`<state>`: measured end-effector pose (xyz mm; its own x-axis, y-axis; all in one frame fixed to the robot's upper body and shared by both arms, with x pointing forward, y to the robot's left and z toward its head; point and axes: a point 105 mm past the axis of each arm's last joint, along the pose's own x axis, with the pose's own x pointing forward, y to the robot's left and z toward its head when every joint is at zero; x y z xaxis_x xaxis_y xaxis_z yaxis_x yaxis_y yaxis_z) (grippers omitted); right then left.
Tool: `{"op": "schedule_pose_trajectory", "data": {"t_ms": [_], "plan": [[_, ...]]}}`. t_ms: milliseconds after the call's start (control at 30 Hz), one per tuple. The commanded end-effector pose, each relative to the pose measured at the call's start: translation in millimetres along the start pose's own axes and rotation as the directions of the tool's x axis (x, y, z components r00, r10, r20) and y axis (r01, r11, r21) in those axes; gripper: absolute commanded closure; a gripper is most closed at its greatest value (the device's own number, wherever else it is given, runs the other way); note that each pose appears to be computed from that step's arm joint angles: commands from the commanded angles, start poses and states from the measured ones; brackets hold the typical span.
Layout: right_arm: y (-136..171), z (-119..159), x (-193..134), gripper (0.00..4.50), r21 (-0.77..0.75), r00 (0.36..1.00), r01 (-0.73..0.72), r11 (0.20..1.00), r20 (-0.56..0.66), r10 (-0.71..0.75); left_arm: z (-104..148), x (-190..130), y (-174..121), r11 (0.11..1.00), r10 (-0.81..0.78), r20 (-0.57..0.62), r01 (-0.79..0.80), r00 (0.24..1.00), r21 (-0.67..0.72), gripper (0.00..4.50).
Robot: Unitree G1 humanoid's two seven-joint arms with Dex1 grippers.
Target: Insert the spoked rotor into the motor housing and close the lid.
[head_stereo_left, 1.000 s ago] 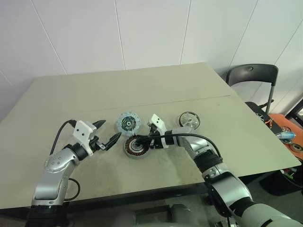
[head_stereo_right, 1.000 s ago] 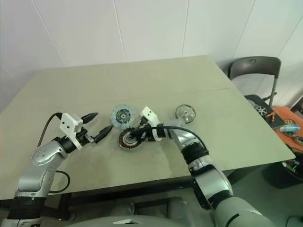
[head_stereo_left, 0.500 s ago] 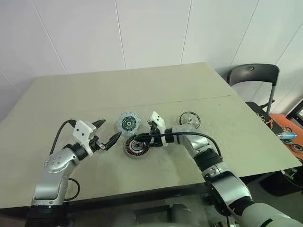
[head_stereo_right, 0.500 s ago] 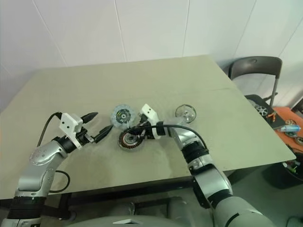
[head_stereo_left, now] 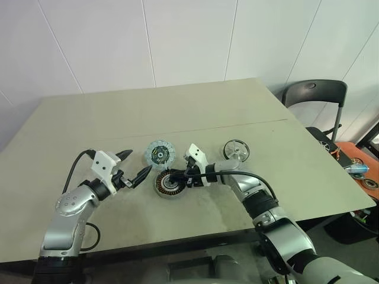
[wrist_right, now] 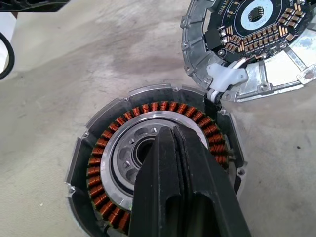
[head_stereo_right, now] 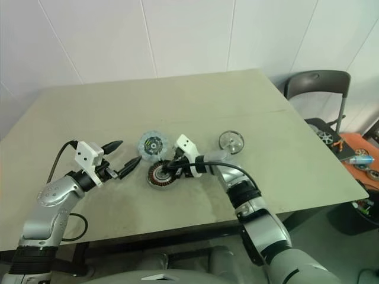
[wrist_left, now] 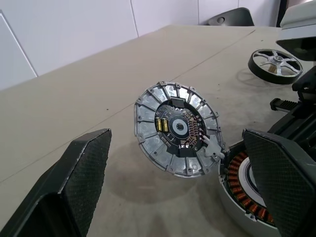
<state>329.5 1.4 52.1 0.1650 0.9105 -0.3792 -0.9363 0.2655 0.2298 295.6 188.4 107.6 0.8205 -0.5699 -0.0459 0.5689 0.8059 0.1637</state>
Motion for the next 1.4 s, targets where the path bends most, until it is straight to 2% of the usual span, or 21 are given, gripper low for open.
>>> {"op": "schedule_pose_trajectory", "data": {"t_ms": [33, 100, 200, 300, 467, 567, 700, 833, 933, 1033, 1100, 1200, 1367, 1400], "plan": [[12, 4, 10, 4.47, -0.021, 0.999, -0.037, 0.999, 0.031, 0.038, 14, 3, -2, 0.999, -0.015, 0.031, 0.014, 0.999, 0.036, 0.00], [10, 14, 12, 4.47, -0.037, 0.996, -0.010, 0.999, 0.086, 0.014, 13, 3, -2, 0.999, -0.017, 0.030, 0.016, 0.999, 0.035, 0.00], [9, 12, 14, 4.47, -0.032, 0.997, -0.008, 0.999, 0.071, 0.011, 14, 3, -3, 0.999, -0.019, 0.028, 0.018, 0.999, 0.034, 0.00], [11, 20, 14, 4.47, -0.039, 0.993, -0.008, 0.999, 0.119, 0.012, 14, 3, -2, 0.999, -0.018, 0.028, 0.017, 0.999, 0.035, 0.00], [25, 2, 16, 4.47, 0.001, 0.994, -0.105, 0.994, 0.027, 0.105, 14, 4, -2, 0.999, -0.017, 0.027, 0.016, 0.999, 0.036, 0.00], [27, 0, 17, 4.47, 0.003, 0.993, -0.114, 0.993, 0.017, 0.114, 15, 4, -2, 0.999, -0.016, 0.027, 0.015, 0.999, 0.037, 0.00], [20, -1, 17, 4.47, -0.011, 0.998, -0.061, 0.998, 0.005, 0.061, 15, 4, -2, 0.999, -0.014, 0.028, 0.013, 1.000, 0.037, 0.00], [0, 19, 18, 4.47, -0.017, 0.992, 0.065, 0.998, 0.114, -0.062, 16, 3, -1, 0.999, -0.011, 0.027, 0.010, 1.000, 0.038, 0.00], [4, 25, 13, 4.47, 0.008, 0.990, 0.001, 1.000, 0.141, -0.002, 16, 3, -1, 0.999, -0.011, 0.027, 0.010, 1.000, 0.038, 0.00], [31, 27, 1, 4.47, -0.008, 0.968, -0.202, 0.979, 0.147, 0.201, 17, 3, -1, 0.999, -0.012, 0.025, 0.011, 1.000, 0.037, 0.00], [37, 30, -5, 4.47, -0.004, 0.955, -0.254, 0.967, 0.159, 0.251, 17, 3, -2, 0.999, -0.016, 0.026, 0.015, 1.000, 0.035, 0.00], [35, 31, -7, 4.47, 0.002, 0.957, -0.244, 0.970, 0.161, 0.241, 17, 3, -3, 0.999, -0.022, 0.026, 0.021, 0.999, 0.033, 0.00], [12, 26, -10, 4.47, -0.011, 0.985, -0.106, 0.994, 0.135, 0.107, 15, 3, -3, 0.999, -0.025, 0.022, 0.025, 0.999, 0.031, 0.00], [14, 25, -12, 4.47, -0.008, 0.982, -0.130, 0.991, 0.135, 0.130, 15, 2, -2, 0.999, -0.025, 0.020, 0.025, 0.999, 0.032, 0.00]]}}
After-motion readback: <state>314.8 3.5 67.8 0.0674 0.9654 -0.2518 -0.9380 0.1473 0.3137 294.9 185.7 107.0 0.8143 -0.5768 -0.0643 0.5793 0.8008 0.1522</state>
